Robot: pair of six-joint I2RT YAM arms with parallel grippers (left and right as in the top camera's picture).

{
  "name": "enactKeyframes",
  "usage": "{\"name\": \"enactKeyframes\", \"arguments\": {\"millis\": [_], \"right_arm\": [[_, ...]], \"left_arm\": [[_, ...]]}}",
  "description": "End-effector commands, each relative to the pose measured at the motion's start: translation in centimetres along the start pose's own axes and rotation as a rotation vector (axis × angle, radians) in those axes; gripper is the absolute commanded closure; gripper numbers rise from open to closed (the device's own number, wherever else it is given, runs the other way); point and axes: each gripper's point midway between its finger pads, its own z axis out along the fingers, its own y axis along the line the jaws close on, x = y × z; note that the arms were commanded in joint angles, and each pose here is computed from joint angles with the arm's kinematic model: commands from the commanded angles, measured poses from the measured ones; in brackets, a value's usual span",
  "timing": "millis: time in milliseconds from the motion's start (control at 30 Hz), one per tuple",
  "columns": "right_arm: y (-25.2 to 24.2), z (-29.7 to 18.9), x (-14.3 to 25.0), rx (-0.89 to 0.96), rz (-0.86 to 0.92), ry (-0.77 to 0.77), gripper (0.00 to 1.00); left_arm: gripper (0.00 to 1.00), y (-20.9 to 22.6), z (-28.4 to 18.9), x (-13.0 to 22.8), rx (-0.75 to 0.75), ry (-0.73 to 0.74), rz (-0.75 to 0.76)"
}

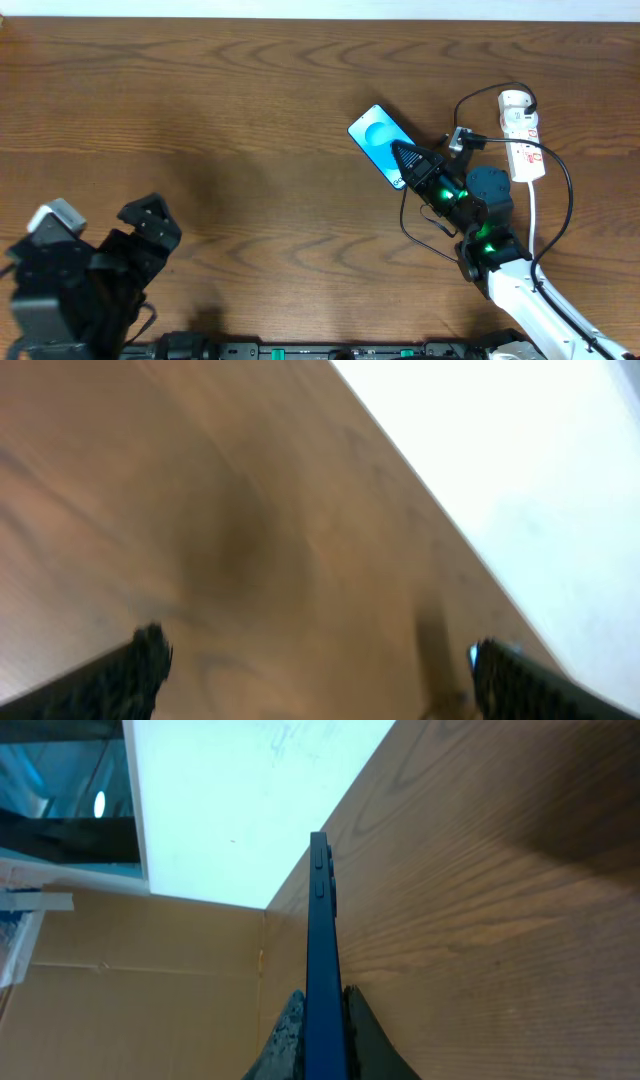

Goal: Plug charger to phone and switch on socket

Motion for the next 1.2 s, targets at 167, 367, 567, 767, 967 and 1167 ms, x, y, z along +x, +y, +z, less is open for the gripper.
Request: {"name": "enactKeyframes", "arguments": {"millis": [167, 367, 567, 767, 967, 1167], "right_arm": [[2.2, -0.3, 0.5, -0.072, 0.059, 0.056, 0.99], [2.6, 0.0, 1.7, -0.068, 0.270, 0.093, 0.99], [3.2, 0.3, 3.5, -0.067, 0.330, 0.124, 0.99], [3.5, 0.7, 4.5, -0.055, 0.409, 0.107, 0.99], [4.0, 0.6, 6.3, -0.044, 0.537, 0.180, 0.99], [2.3, 0.5, 7.5, 0.032, 0.530, 0.215, 0.99]], "left_arm": [[0.02, -5.7, 12.9, 9.5, 0.382, 0.522, -0.488], [0.02, -10.5, 17.2, 16.3, 0.468, 0.869, -0.538], [0.02, -14.8, 17.5, 20.2, 0.611, 0.986, -0.522], [0.01, -15.5, 16.7, 22.9, 0.615, 1.033, -0.492], [0.14, -15.5, 16.7, 22.9, 0.614, 1.028, -0.493], [0.31, -15.6, 17.4, 22.4, 0.609, 0.985, -0.510]]}}
